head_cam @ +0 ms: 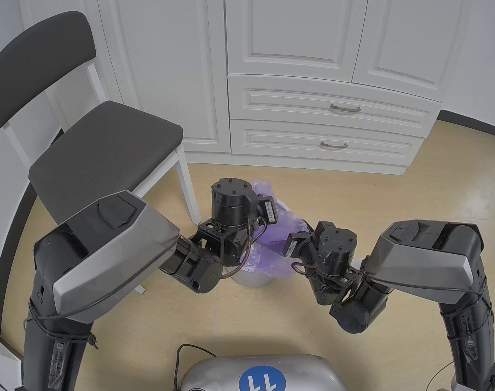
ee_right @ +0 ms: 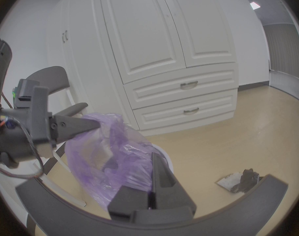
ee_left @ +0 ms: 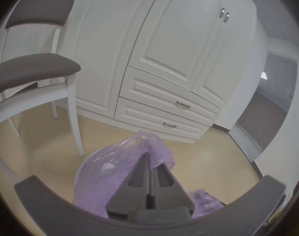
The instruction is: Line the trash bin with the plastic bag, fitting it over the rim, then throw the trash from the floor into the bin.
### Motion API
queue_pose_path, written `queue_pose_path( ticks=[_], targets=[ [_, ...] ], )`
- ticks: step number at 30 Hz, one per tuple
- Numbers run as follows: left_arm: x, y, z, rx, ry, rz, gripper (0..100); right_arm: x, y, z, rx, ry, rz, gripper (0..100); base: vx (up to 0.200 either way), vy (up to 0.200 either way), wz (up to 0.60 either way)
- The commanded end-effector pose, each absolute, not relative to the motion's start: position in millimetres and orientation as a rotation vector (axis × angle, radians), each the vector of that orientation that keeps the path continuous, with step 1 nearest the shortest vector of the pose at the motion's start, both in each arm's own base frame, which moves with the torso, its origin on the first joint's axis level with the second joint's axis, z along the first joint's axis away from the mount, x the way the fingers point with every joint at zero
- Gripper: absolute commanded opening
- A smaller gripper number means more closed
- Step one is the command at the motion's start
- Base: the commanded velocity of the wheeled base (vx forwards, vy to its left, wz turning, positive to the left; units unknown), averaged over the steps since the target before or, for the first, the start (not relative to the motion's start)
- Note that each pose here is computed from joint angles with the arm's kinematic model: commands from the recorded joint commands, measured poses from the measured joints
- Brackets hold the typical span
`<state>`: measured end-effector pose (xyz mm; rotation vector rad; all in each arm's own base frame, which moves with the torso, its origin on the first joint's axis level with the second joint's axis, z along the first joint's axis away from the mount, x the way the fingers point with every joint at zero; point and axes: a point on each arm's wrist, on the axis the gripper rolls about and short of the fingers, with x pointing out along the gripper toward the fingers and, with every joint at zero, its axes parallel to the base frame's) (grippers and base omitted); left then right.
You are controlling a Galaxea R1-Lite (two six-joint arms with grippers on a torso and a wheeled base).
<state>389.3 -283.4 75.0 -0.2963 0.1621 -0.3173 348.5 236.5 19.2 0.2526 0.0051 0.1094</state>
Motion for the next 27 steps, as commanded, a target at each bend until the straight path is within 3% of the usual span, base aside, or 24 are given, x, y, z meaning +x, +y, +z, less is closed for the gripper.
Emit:
queue_pose_path(
  ticks=[1, 13, 27],
  targets=[
    [403, -278, 71, -0.325, 0.172, -0.286, 0, 368, 228, 7, 0.28, 0.016, 0.065, 0, 0.0, 0.0, 0.0],
    [443, -240, 92, -0.433, 0.074, -0.196, 0, 412, 201, 13, 0.431, -0.103, 0.031, 0, 0.0, 0.0, 0.0],
    [447, -235, 78, -0.403, 0.127, -0.171, 0, 411, 225, -2, 0.535, -0.096, 0.078, 0, 0.0, 0.0, 0.0]
  ],
)
